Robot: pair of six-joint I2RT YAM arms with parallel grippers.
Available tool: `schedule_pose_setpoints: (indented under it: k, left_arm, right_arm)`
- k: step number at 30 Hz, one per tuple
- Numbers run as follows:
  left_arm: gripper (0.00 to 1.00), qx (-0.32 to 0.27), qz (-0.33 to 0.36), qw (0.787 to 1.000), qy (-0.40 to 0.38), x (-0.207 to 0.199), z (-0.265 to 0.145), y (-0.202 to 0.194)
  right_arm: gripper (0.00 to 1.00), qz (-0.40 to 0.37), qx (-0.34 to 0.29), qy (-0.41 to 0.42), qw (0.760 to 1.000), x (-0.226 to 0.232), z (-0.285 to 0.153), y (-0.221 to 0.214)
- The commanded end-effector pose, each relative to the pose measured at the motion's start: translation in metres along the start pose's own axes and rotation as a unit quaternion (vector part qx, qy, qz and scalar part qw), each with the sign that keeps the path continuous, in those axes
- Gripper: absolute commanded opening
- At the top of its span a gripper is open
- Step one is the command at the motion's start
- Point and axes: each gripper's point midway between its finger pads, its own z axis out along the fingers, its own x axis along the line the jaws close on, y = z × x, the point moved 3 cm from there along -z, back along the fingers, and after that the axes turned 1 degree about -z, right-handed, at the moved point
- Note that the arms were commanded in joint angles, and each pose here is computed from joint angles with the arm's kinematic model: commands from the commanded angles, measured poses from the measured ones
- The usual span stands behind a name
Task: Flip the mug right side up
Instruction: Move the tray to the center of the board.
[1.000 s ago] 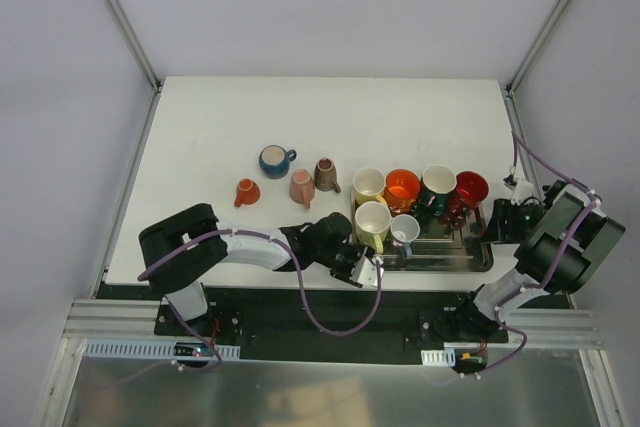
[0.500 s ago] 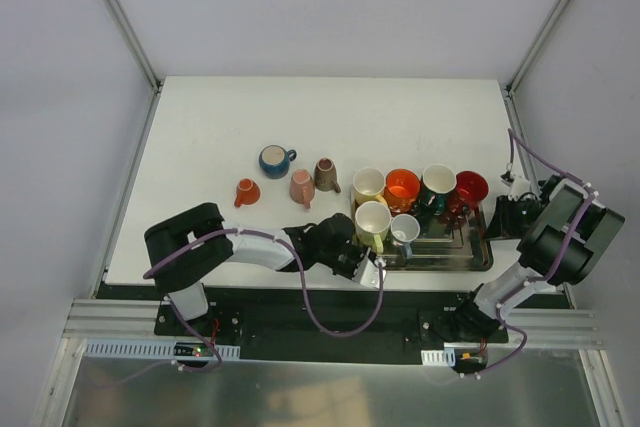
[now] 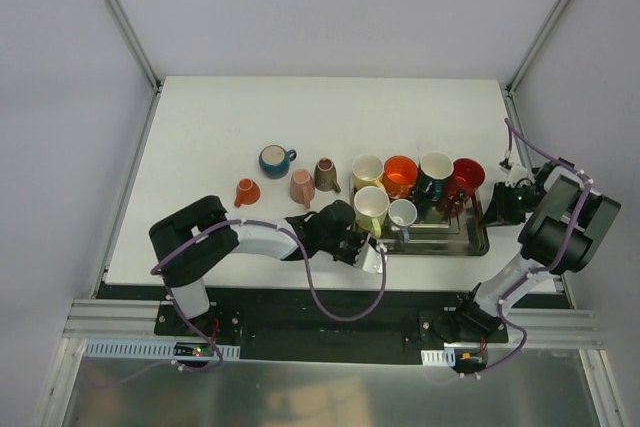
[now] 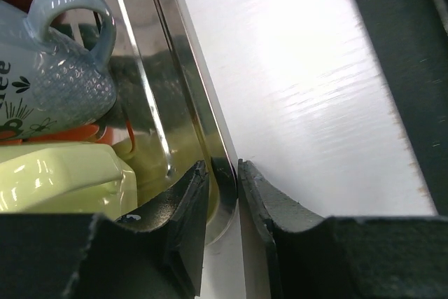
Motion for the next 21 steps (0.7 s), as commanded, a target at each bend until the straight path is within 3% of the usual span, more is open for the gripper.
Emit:
schedule_pose_setpoints:
  k: [1,15,21]
  left_arm:
    - [0.25,0.039,0.016,0.998,0.04,0.035,-0.005,-0.023]
    - [0.27,0.045,0.015,0.998,0.046,0.054,-0.005,-0.021]
    - [0.4,0.006,0.016,1.0,0.025,0.042,-0.042,0.014]
  right_arm:
    - [0.09,-0.013,-0.027,0.008,1.0,0.0,0.015,0.029]
    - [0.12,-0.013,-0.045,-0.003,0.999,-0.007,0.022,0.067]
    - [0.36,0.017,-0.114,-0.001,0.993,0.006,-0.035,0.083]
